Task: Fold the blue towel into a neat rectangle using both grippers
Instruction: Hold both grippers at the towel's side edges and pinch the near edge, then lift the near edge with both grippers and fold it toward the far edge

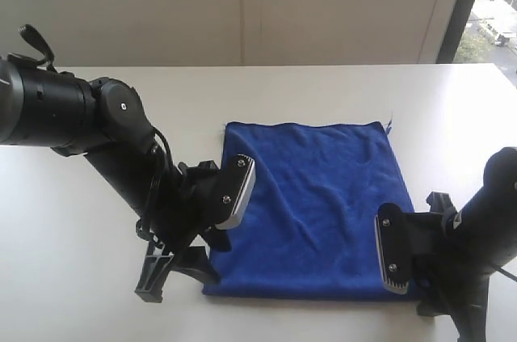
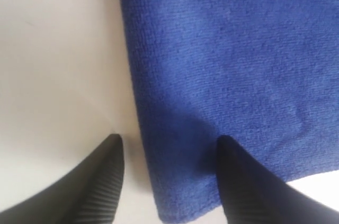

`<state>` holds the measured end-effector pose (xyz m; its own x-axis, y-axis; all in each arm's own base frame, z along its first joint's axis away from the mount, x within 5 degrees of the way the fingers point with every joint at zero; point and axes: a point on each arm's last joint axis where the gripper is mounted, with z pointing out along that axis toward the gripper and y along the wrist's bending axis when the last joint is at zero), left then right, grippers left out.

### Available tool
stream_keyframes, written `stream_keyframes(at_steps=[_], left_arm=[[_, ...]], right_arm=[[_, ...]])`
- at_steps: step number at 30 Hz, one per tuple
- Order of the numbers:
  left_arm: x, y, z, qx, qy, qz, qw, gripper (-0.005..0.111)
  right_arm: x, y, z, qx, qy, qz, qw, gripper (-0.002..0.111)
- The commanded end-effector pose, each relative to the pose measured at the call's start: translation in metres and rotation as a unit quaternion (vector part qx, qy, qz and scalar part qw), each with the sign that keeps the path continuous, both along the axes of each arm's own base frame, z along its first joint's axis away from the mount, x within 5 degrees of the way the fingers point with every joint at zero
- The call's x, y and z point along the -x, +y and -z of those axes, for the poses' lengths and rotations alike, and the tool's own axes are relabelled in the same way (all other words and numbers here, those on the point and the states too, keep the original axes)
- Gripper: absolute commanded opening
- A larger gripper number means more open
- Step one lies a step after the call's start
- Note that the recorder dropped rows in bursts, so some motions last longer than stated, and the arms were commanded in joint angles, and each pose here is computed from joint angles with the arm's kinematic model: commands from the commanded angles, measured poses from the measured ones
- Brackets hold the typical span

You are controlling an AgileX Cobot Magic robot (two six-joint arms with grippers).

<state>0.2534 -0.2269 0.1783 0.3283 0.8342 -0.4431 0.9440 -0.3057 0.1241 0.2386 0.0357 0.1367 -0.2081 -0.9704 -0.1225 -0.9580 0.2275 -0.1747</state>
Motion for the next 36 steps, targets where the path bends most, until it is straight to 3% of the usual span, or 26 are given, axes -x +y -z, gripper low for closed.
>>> stream_keyframes(at_steps=[1,19,25,27,29,31,33,36], left_arm=[[0.006,0.0,0.007,-0.005,0.02,0.004,1.0,0.05],[-0.001,-0.001,0.038,-0.027,0.026,-0.013,0.999,0.05],[0.0,-0.001,0.038,-0.028,0.031,-0.011,0.999,0.048],[0.001,-0.001,0.038,-0.03,0.043,-0.014,0.998,0.037],[0.004,0.0,0.038,-0.036,0.067,-0.032,0.997,0.014],[0.008,0.001,0.038,-0.042,0.089,-0.029,0.995,0.0],[0.013,0.003,0.037,-0.054,0.12,-0.022,0.991,0.0],[0.022,0.01,0.03,-0.09,0.159,-0.023,0.983,0.0]], right_arm=[[0.0,-0.002,0.002,0.004,-0.001,-0.004,1.0,0.051],[-0.002,-0.001,0.001,-0.004,-0.013,0.006,1.0,0.051],[-0.001,-0.001,0.001,-0.008,-0.007,0.018,1.0,0.041],[0.0,-0.001,0.001,-0.01,-0.001,0.023,1.0,0.034],[0.003,0.001,0.002,-0.022,0.018,0.036,0.999,0.022],[0.005,0.001,0.002,-0.022,0.03,0.035,0.999,0.011],[0.009,0.002,0.003,-0.021,0.054,0.032,0.998,0.002],[0.017,0.012,-0.003,-0.021,0.075,0.002,0.997,0.0]])
